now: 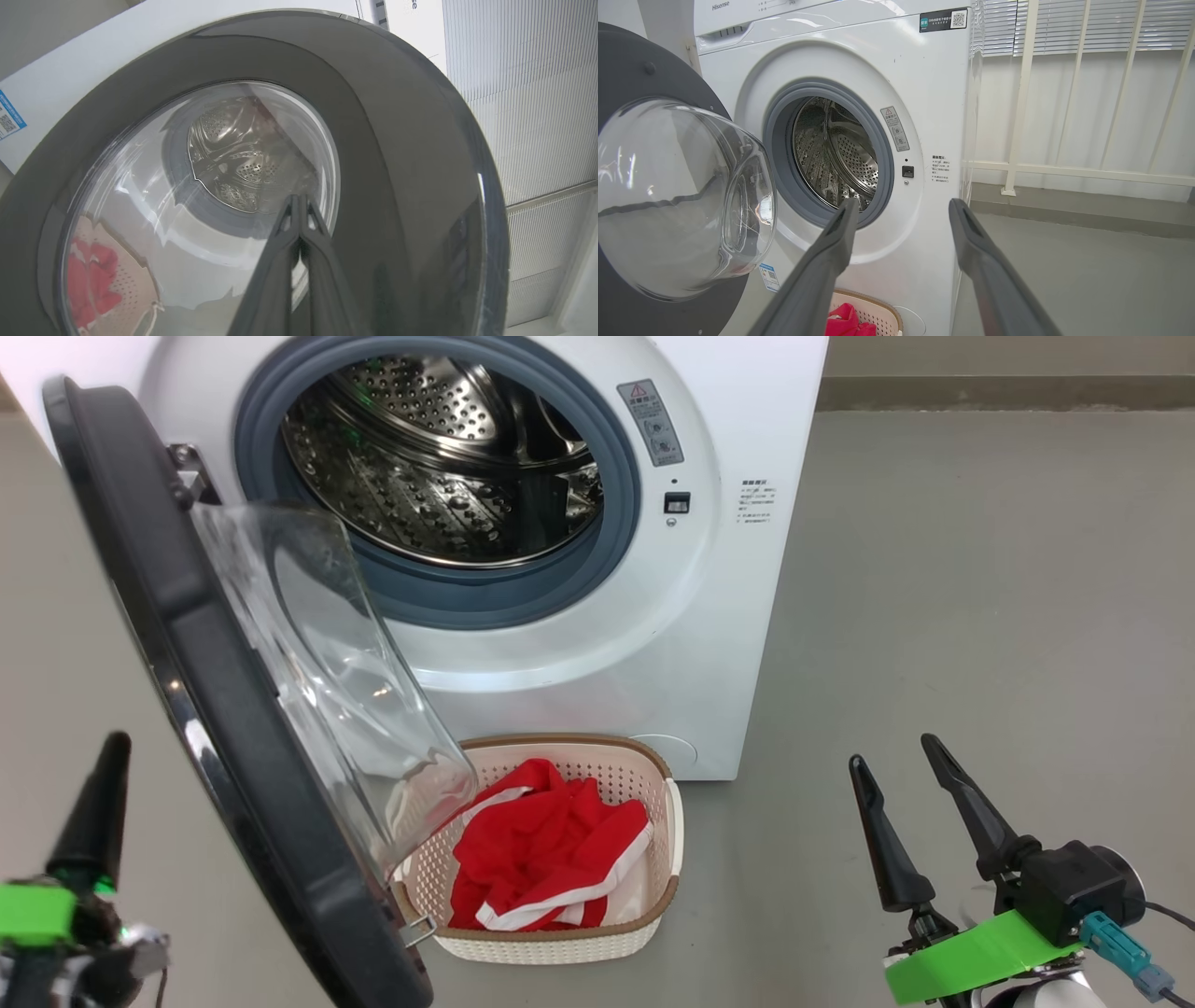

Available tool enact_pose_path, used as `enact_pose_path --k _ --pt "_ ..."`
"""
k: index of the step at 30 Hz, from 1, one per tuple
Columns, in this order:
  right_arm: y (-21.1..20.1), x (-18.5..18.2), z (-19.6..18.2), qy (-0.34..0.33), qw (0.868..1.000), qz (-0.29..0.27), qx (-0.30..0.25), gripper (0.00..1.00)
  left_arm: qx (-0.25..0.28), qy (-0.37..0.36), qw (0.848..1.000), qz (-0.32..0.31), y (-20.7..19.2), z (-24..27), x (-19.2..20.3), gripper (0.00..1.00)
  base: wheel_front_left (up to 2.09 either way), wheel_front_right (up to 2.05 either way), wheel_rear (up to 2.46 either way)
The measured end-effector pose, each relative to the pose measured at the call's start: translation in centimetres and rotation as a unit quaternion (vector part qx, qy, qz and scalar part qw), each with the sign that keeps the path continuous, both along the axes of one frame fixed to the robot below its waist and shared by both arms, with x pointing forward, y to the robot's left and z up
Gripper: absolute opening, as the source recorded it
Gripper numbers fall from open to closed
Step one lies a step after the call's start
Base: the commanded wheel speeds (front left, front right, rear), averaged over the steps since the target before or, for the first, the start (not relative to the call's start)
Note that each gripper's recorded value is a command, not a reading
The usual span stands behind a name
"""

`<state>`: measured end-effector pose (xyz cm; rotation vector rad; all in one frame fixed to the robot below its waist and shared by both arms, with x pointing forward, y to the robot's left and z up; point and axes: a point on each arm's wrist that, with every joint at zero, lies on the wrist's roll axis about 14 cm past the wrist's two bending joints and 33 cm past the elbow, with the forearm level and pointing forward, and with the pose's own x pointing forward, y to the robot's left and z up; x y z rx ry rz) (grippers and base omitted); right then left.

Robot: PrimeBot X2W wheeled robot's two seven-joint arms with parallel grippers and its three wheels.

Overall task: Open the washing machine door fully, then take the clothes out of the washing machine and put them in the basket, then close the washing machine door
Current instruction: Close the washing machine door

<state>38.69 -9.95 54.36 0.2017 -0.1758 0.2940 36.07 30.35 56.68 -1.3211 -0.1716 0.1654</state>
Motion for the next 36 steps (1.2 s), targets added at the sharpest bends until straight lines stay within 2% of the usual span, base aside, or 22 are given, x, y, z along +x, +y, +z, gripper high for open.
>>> enact_pose_path --k 4,9,22,29,36 --pt "-0.3 -0.1 0.0 0.001 1.0 -0.004 0.0 1.0 -0.077 -0.022 0.996 -0.041 -0.7 1.9 0.4 0.0 0.0 0.0 0.0" --pt "-0.6 -0.1 -0.2 0.003 1.0 -0.008 0.0 1.0 -0.119 -0.051 0.987 -0.099 -2.5 4.4 0.5 0.0 0.0 0.0 0.0" --pt "-1.8 0.0 -1.4 0.021 0.999 -0.026 0.0 1.0 -0.126 -0.061 0.981 -0.136 -5.0 5.5 2.0 0.0 0.0 0.0 0.0" --pt "-2.7 0.2 -2.0 0.029 0.999 -0.039 -0.001 1.0 -0.137 -0.046 0.973 -0.178 -8.2 4.7 4.0 0.0 0.0 0.0 0.0" --pt "-3.6 0.9 -2.1 0.029 0.998 -0.052 -0.001 1.0 -0.146 -0.043 0.97 -0.191 -10.0 4.1 6.3 0.0 0.0 0.0 0.0"
